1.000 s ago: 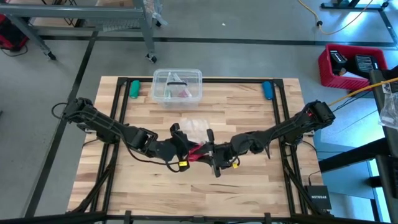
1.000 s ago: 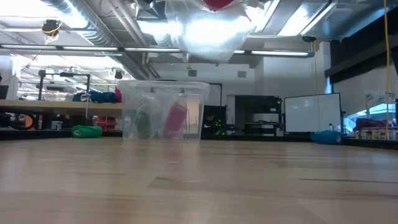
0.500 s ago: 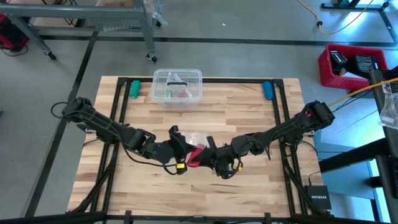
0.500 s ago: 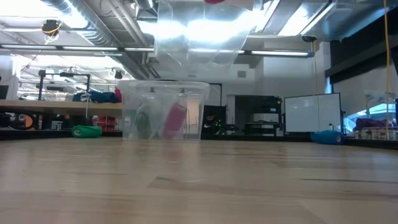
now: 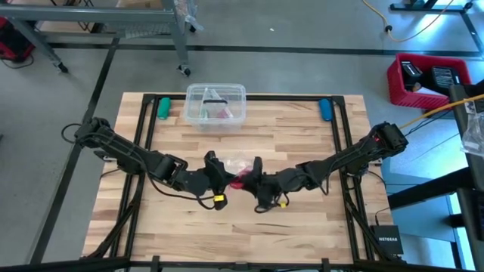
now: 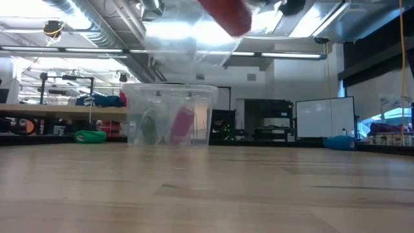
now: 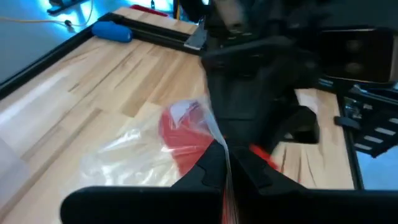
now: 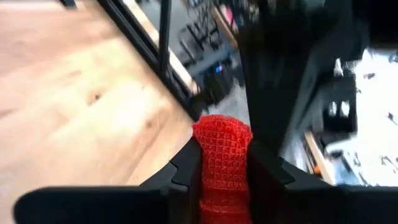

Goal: Roll bandage
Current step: Put the red bandage into the zip bag, then close the zip bag

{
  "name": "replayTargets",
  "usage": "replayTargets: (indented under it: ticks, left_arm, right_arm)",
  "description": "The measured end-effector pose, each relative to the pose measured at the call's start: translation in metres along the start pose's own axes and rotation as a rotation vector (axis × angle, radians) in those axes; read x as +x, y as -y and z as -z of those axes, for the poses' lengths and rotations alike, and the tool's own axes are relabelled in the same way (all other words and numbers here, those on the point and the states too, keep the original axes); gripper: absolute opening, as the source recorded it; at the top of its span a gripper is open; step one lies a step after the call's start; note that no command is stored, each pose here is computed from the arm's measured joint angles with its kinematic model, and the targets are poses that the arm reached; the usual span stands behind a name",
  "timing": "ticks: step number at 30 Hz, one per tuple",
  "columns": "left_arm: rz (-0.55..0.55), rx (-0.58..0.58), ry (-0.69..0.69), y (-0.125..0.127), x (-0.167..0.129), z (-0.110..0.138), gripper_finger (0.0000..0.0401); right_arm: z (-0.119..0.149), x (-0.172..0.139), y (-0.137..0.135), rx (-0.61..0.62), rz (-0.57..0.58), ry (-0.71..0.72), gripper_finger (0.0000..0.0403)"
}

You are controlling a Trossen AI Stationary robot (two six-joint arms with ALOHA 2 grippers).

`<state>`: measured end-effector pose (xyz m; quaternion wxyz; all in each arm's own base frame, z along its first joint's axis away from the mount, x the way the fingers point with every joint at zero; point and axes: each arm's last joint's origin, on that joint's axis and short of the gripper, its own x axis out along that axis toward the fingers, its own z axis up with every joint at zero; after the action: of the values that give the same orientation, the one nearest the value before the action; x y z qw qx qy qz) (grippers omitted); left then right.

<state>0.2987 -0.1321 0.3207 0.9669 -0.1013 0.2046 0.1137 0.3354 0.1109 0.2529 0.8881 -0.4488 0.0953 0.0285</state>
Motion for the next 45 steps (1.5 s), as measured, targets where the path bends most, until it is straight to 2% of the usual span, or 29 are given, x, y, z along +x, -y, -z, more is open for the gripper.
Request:
replayTargets:
  ticks: [9,15,20,23,29,32,36,41,45]
  left_arm:
    - [0.001,-0.022,-0.012,-0.002,0.001,0.0,0.0002]
    - [0.005,-0.034,-0.009,-0.002,0.003,0.001,0.0002]
    - [-0.012,-0.035,-0.037,-0.006,0.007,0.013,0.0002]
    - [-0.026,-0.048,-0.053,-0.009,0.01,0.02,0.0002]
    - [-0.047,-0.03,-0.083,-0.013,0.015,0.029,0.0002]
    - [-0.065,-0.009,-0.121,-0.016,0.015,0.035,0.0002]
    - [-0.093,0.003,-0.151,-0.02,0.017,0.038,0.0001]
    - [-0.102,0.015,-0.152,-0.021,0.018,0.038,0.0001]
    - [-0.098,0.067,-0.16,-0.021,0.018,0.039,0.0001]
  right_arm:
    - [0.009,0.0,-0.001,0.133,0.045,-0.133,0.0092]
    - [0.01,0.002,-0.003,0.287,0.026,-0.127,0.0092]
    - [0.014,0.001,-0.006,0.42,0.019,-0.163,0.0097]
    - [0.018,0.003,-0.007,0.518,-0.027,-0.165,0.0121]
    - [0.027,0.004,-0.007,0.656,-0.134,-0.185,0.0215]
    - [0.022,0.002,-0.002,0.666,-0.146,-0.174,0.0255]
    - [0.006,-0.001,0.01,0.666,-0.167,-0.146,0.0287]
    - [-0.005,-0.003,0.021,0.632,-0.197,-0.204,0.0296]
    - [-0.01,-0.01,0.032,0.566,-0.223,-0.325,0.0296]
